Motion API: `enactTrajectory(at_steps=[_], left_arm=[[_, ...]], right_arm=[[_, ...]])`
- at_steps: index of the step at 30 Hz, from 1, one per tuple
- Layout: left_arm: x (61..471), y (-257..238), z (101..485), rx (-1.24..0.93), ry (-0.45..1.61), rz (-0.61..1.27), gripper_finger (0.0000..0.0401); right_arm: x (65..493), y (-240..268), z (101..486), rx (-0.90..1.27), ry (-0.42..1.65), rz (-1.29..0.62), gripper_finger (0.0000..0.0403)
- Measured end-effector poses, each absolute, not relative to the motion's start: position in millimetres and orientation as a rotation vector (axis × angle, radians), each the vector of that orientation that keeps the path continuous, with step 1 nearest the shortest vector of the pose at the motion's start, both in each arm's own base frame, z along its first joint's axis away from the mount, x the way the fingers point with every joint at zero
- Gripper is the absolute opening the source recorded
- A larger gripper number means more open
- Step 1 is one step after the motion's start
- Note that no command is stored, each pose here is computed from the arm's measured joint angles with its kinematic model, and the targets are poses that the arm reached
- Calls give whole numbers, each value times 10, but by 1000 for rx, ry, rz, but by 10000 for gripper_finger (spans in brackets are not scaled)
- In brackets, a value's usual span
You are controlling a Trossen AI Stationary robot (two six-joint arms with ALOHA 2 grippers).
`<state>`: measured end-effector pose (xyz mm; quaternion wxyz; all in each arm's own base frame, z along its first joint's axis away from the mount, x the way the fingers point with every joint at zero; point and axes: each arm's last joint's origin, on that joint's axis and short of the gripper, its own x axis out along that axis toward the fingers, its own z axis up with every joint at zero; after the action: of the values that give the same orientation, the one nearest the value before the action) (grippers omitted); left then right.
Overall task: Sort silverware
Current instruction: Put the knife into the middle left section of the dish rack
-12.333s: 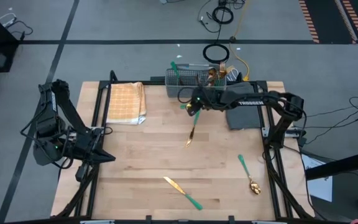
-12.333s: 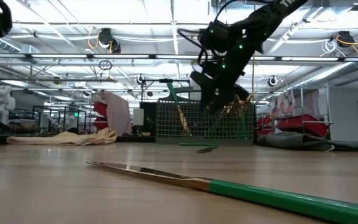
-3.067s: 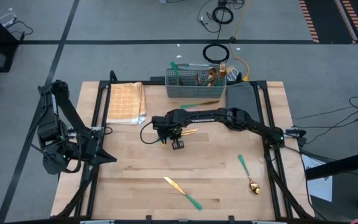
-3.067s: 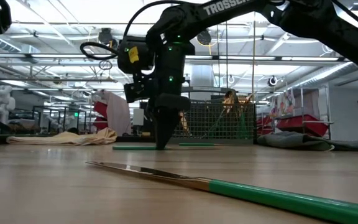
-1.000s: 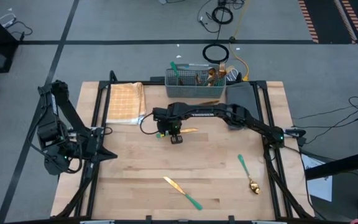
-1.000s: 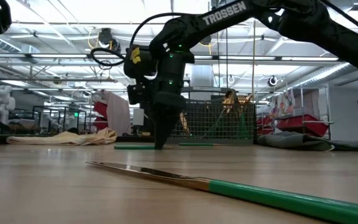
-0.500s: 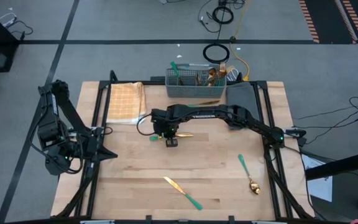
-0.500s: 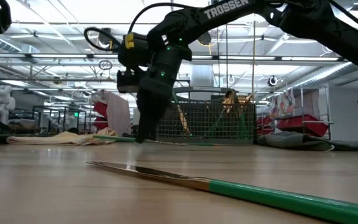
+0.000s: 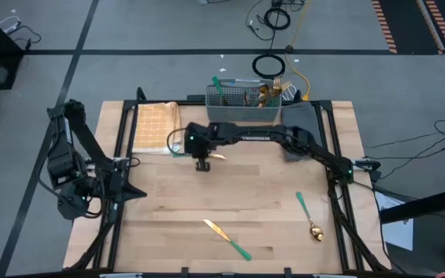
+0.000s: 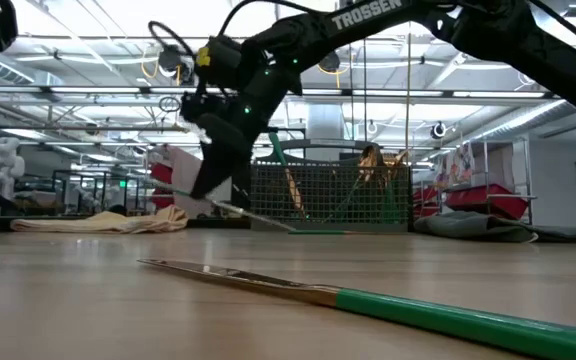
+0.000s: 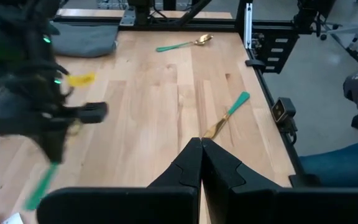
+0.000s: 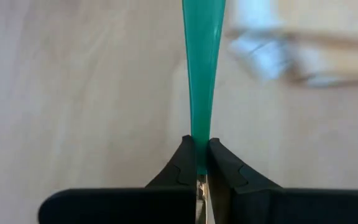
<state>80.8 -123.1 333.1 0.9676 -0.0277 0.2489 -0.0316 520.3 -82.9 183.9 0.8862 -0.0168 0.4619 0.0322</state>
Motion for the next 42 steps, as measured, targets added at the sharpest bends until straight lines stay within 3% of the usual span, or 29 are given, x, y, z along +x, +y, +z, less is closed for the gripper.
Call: enactTrajectory(at_steps=[15, 23, 34, 42], left_arm=[[850, -1329, 3198, -75, 569, 11, 10], [846, -1446, 3134, -48, 585, 2, 10], [836, -1515, 3103, -47, 565, 13, 10], [840, -1510, 3108, -65, 538, 39, 10]], right_arm=[[4968, -1480, 2990, -156, 548, -255, 0], [4643, -1916, 3388, -191, 476, -380, 0], [4279, -2559, 3509, -180, 430, -475, 0], [4223, -2731, 3112, -108, 426, -433, 1]])
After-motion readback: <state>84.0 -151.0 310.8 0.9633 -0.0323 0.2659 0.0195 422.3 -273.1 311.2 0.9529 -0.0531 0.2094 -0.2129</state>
